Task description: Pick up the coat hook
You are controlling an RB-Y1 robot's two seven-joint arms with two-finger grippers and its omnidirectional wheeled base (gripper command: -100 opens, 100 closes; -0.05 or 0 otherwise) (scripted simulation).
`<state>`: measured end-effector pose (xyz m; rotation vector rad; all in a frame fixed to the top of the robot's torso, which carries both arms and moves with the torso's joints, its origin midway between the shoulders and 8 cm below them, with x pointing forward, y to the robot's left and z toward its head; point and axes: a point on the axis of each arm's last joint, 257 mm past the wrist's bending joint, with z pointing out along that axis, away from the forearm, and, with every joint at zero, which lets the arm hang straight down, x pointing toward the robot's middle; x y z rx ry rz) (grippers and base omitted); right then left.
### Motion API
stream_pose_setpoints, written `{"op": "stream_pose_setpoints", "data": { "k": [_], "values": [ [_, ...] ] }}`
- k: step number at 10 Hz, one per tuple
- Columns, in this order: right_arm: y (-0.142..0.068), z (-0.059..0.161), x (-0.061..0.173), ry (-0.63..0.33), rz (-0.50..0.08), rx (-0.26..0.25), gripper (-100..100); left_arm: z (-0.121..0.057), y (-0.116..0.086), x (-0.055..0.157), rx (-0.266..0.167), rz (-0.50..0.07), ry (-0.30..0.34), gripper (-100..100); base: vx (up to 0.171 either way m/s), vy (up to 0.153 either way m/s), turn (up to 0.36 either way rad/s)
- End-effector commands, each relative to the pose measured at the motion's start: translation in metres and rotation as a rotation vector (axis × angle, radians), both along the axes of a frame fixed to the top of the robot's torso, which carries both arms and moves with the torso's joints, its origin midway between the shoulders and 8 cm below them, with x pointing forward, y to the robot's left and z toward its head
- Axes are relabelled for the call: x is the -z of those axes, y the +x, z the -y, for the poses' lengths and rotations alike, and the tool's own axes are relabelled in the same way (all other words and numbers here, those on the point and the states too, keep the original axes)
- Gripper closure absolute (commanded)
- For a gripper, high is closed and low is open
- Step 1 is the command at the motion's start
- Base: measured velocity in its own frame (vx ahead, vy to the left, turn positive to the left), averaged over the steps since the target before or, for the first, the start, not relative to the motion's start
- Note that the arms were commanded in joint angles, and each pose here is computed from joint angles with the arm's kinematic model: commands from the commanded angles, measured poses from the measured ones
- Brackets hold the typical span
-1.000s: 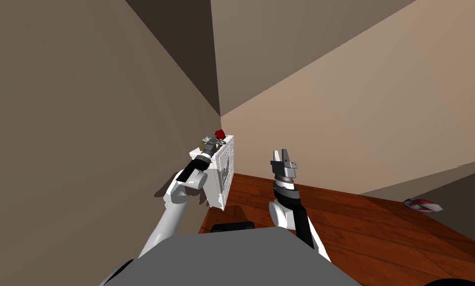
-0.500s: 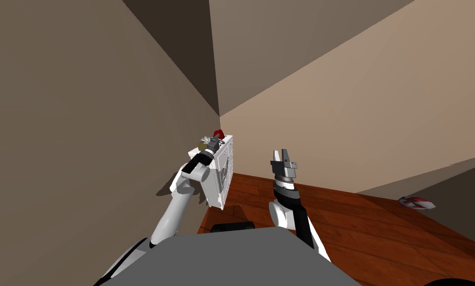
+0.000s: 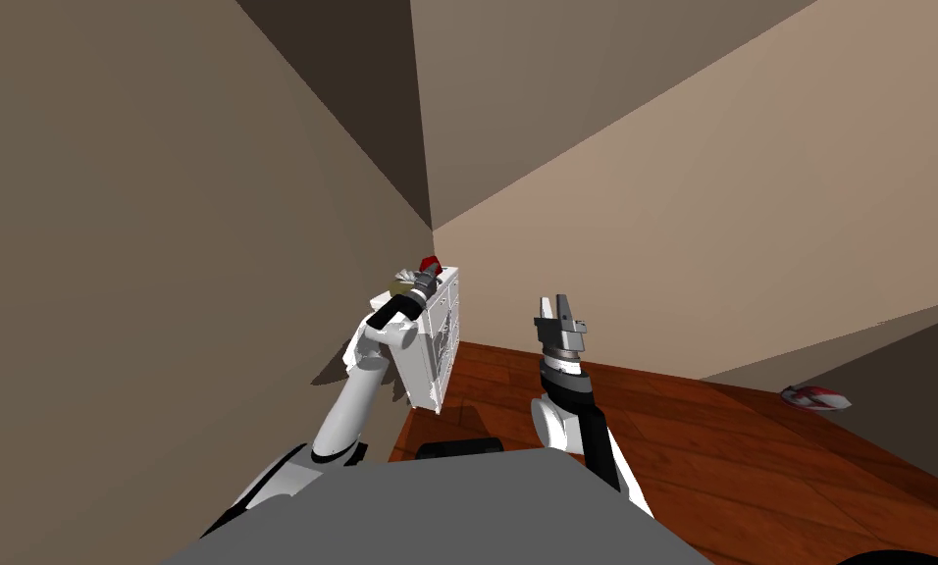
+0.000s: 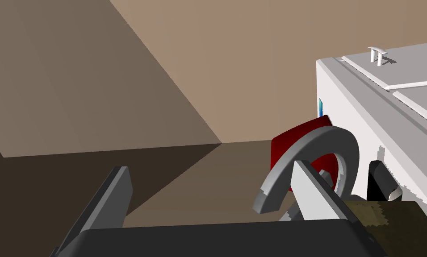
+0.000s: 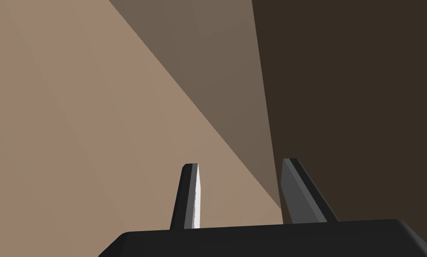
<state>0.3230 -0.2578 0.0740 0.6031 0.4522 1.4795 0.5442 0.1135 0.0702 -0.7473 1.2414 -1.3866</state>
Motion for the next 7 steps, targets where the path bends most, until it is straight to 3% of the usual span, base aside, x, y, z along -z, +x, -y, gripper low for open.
{"op": "stream_pose_setpoints", "data": {
  "k": [1, 7],
  "values": [
    [0.0, 0.0, 0.0, 0.0, 0.0, 0.0, 0, 0.005, 0.006, -0.006, 0.006, -0.02, 0.006, -100, -0.014, -0.02, -0.012],
    [0.0, 0.0, 0.0, 0.0, 0.0, 0.0, 0, 0.019, 0.023, -0.011, 0.014, -0.115, 0.026, -100, -0.011, -0.009, -0.009]
  ]
}}
